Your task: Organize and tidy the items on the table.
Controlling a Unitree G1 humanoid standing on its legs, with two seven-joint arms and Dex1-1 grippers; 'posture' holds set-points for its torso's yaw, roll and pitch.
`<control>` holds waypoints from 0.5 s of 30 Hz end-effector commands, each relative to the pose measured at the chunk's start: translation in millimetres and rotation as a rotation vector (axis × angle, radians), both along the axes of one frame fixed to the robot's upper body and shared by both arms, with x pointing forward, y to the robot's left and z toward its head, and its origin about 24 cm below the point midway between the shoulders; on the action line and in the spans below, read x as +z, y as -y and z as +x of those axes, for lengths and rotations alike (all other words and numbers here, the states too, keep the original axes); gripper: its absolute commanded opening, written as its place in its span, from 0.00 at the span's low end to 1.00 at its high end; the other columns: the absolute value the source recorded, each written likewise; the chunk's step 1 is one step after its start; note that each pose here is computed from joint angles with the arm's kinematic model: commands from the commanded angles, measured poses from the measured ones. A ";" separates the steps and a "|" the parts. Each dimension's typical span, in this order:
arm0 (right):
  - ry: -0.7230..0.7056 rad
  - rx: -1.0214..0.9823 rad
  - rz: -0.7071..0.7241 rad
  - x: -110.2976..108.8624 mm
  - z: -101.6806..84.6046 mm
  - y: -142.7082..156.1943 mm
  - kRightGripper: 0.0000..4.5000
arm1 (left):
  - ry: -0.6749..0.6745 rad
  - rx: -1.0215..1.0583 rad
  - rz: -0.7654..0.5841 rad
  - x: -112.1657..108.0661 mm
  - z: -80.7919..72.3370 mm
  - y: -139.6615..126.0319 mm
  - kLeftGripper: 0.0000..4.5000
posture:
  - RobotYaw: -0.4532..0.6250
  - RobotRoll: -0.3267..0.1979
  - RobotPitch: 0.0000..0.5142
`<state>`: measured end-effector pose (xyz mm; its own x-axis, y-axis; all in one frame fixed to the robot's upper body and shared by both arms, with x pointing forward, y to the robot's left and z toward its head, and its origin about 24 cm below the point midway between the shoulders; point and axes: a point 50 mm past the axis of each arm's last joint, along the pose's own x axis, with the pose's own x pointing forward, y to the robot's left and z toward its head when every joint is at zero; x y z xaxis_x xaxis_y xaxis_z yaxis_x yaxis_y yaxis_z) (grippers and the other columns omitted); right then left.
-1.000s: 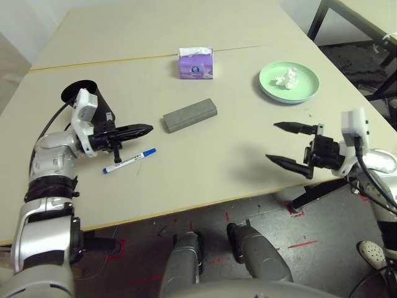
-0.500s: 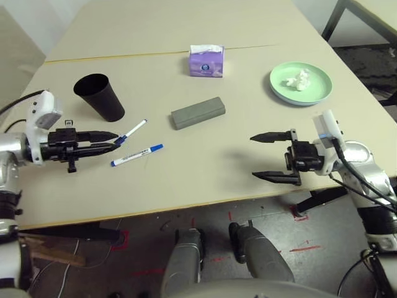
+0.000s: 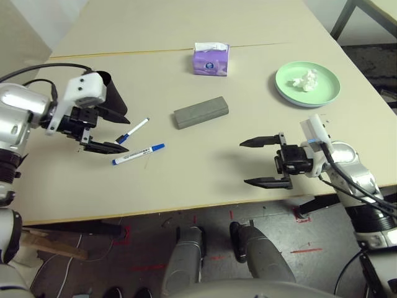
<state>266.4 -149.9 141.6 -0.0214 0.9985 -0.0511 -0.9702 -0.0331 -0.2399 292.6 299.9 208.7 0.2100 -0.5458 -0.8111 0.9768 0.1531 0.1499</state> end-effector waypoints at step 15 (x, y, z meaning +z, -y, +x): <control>0.024 -0.027 0.004 6.4 -2.7 0.6 1.00 | -0.004 -0.088 0.194 -39.1 0.5 -2.1 0.98 | 0.32 0.62 0.43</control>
<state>265.6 -148.6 146.9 0.0026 0.9988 -0.0482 -0.9651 -0.0101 -0.2617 294.3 299.1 173.5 0.1547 -0.4046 -0.9013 0.9871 0.0263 0.1576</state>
